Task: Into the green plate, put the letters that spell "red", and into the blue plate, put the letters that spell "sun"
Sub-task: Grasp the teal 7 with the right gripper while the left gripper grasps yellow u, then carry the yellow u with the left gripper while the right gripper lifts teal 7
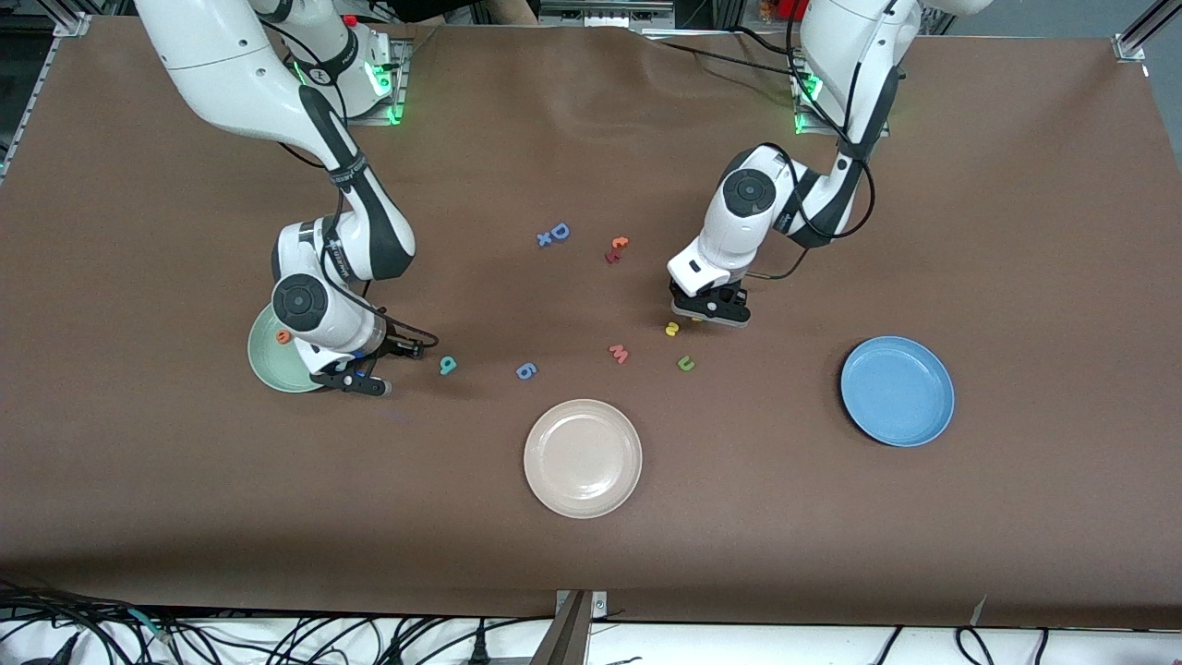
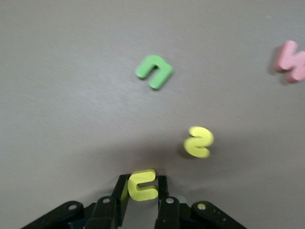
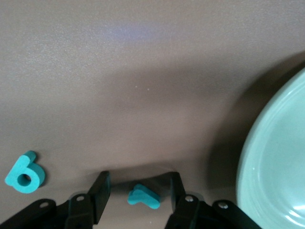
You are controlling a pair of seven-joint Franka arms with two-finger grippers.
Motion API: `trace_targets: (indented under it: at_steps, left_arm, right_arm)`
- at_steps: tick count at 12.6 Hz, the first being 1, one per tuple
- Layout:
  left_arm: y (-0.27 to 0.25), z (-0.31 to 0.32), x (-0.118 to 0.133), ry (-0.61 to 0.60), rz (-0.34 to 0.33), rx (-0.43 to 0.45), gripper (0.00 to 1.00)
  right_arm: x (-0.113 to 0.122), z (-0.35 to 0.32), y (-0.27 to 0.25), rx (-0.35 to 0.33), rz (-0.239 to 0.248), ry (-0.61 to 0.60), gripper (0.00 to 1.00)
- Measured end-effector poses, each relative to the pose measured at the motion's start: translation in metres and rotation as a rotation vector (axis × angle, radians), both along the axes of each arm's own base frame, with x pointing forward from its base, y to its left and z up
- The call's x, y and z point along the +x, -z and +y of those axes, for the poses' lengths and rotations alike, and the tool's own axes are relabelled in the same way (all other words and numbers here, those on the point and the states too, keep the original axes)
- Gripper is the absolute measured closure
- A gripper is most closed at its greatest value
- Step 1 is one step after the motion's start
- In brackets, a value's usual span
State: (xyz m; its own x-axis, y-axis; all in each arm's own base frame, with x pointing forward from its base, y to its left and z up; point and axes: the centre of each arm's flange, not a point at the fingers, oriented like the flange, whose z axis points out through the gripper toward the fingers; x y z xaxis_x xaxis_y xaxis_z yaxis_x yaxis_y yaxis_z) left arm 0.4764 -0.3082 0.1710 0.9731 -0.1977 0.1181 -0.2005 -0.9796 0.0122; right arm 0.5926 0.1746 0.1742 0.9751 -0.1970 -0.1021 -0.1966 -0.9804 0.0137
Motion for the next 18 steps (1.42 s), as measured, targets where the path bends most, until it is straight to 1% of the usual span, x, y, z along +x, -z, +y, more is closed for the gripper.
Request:
trace_targets:
  at_steps: [1, 2, 6, 9, 11, 12, 13, 15, 18]
  left_arm:
    - [0.0, 0.006, 0.005, -0.005, -0.004, 0.005, 0.71]
    - [0.0, 0.009, 0.008, -0.007, -0.003, 0.01, 0.71]
    - [-0.001, 0.011, 0.012, -0.012, 0.009, 0.021, 0.71]
    - [-0.004, 0.029, 0.027, -0.018, 0.051, 0.055, 0.71]
    - [-0.014, 0.043, 0.045, -0.01, 0.083, 0.076, 0.71]
    - [-0.02, 0.05, 0.052, -0.004, 0.091, 0.082, 0.71]
    - [-0.025, 0.057, 0.057, 0.008, 0.097, 0.086, 0.71]
    - [-0.034, 0.083, 0.07, 0.048, 0.109, 0.093, 0.71]
    - [-0.043, 0.153, 0.091, 0.119, 0.141, 0.103, 0.71]
  right_arm:
    - [0.0, 0.0, 0.0, 0.0, 0.0, 0.0, 0.42]
    - [0.0, 0.0, 0.0, 0.0, 0.0, 0.0, 0.44]
    - [-0.001, 0.0, 0.0, 0.0, 0.0, -0.001, 0.46]
    - [-0.001, 0.0, 0.0, 0.0, 0.0, -0.001, 0.46]
    - [-0.002, 0.0, -0.002, 0.0, 0.001, 0.0, 0.58]
    - [-0.002, 0.0, -0.002, 0.0, 0.001, 0.0, 0.58]
    - [-0.003, 0.0, -0.003, 0.0, 0.001, -0.001, 0.68]
    - [-0.003, 0.0, -0.003, 0.0, 0.001, -0.001, 0.72]
    - [-0.003, 0.0, -0.003, 0.0, 0.001, -0.001, 0.73]
